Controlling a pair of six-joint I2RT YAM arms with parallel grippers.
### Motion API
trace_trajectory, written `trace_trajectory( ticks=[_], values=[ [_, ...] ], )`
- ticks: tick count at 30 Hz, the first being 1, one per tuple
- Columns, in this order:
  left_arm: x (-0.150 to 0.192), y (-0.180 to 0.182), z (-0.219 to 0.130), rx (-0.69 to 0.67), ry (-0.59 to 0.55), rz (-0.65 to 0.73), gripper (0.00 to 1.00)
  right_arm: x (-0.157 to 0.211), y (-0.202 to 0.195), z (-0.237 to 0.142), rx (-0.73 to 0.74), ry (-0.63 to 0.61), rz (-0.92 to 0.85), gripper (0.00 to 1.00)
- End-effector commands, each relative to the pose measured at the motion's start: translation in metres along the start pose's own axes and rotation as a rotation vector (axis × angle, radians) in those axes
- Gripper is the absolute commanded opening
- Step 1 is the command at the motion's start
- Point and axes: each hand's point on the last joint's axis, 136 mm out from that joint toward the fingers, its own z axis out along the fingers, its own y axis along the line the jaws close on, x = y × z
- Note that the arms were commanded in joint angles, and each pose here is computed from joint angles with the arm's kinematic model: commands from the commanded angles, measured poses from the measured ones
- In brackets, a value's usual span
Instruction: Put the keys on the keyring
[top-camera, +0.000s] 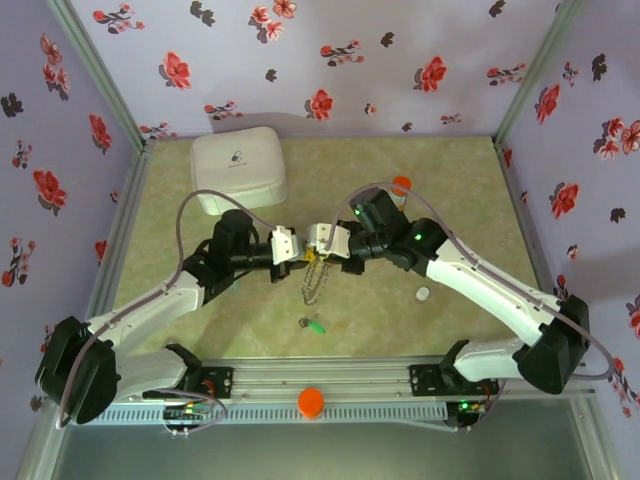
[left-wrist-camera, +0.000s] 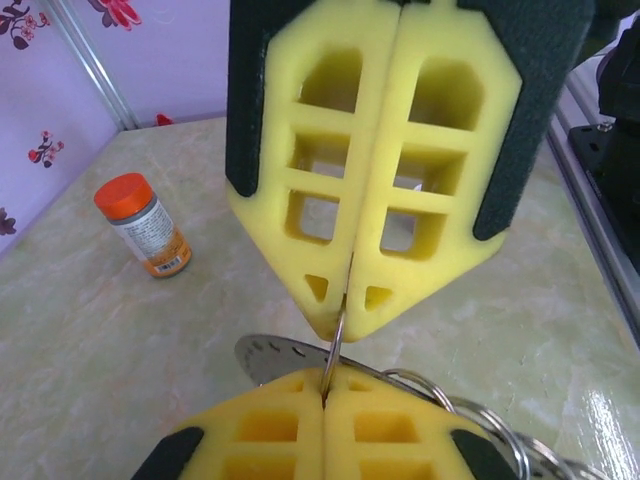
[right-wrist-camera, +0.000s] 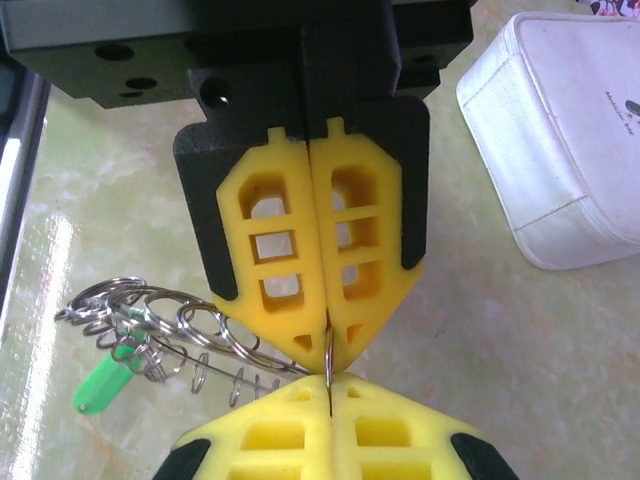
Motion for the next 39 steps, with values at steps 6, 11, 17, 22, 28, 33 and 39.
trace_trajectory(
  ticks=[6,11,17,22,28,33,39],
  values=[
    [-0.031,0.001,-0.005,-0.038,-0.235,-0.025,0.00,-0.025,-0.017,-0.049,0.000,-0.457,0.189,0.31],
    [-0.040,0.001,-0.007,-0.037,-0.332,-0.067,0.00,-0.017,-0.009,-0.043,-0.013,-0.472,0.187,0.30],
    [-0.044,0.000,-0.007,-0.021,-0.374,-0.084,0.00,-0.019,-0.014,-0.035,-0.028,-0.485,0.191,0.29],
    [-0.043,-0.002,-0.007,-0.009,-0.374,-0.091,0.00,-0.019,-0.016,-0.034,-0.029,-0.483,0.189,0.27],
    [-0.045,-0.003,-0.006,0.009,-0.380,-0.096,0.00,-0.024,-0.013,-0.034,-0.047,-0.497,0.188,0.23],
    [-0.049,-0.002,-0.006,0.015,-0.393,-0.100,0.00,-0.028,-0.012,-0.030,-0.069,-0.503,0.183,0.17],
    [-0.042,-0.001,-0.005,-0.003,-0.355,-0.089,0.02,-0.028,-0.014,-0.026,-0.081,-0.475,0.200,0.00]
  ],
)
